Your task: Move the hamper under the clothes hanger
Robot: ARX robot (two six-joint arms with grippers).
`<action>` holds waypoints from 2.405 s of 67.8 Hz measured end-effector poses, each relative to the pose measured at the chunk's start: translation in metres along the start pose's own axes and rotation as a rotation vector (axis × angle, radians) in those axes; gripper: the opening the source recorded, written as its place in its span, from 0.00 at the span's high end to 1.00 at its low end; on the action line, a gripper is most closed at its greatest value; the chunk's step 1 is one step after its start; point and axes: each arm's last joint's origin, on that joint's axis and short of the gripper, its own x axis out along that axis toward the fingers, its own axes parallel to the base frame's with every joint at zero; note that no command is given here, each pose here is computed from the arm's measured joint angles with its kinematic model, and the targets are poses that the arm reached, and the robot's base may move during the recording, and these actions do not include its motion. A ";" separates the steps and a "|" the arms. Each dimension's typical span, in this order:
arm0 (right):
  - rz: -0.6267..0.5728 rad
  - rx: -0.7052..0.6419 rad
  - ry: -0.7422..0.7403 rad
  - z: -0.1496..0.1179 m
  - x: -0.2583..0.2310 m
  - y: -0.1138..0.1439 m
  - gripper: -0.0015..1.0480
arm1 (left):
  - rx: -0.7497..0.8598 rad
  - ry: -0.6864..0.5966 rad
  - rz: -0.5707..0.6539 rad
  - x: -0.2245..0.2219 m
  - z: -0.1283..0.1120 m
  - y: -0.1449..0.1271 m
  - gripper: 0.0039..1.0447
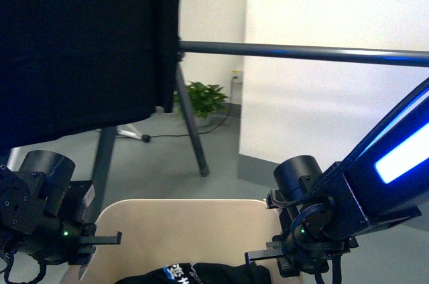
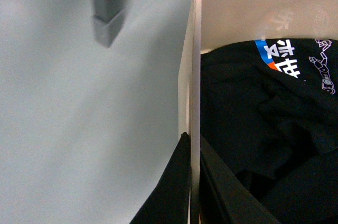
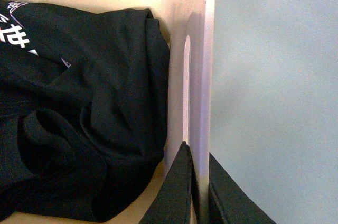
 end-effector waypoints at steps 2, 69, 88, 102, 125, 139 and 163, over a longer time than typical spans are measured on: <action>0.000 -0.001 0.000 0.000 0.000 0.000 0.97 | 0.000 0.000 0.000 0.000 0.000 0.000 0.96; 0.022 -0.017 0.001 -0.001 -0.002 0.009 0.97 | -0.011 0.001 0.019 0.000 0.000 0.007 0.96; -0.006 0.001 0.001 0.000 0.000 -0.002 0.97 | 0.003 0.000 -0.005 0.000 0.000 -0.002 0.96; 0.026 -0.018 0.002 -0.001 -0.002 0.010 0.97 | -0.010 0.001 0.025 0.000 0.000 0.007 0.96; -0.009 0.005 0.001 0.000 0.001 -0.005 0.97 | 0.010 0.001 -0.009 0.000 0.000 -0.006 0.96; 0.007 -0.009 0.000 -0.001 -0.001 0.004 0.97 | -0.003 0.002 0.009 0.000 -0.001 0.002 0.96; -0.002 -0.003 0.000 0.000 0.000 0.001 0.97 | 0.000 0.002 0.000 0.000 -0.001 0.000 0.96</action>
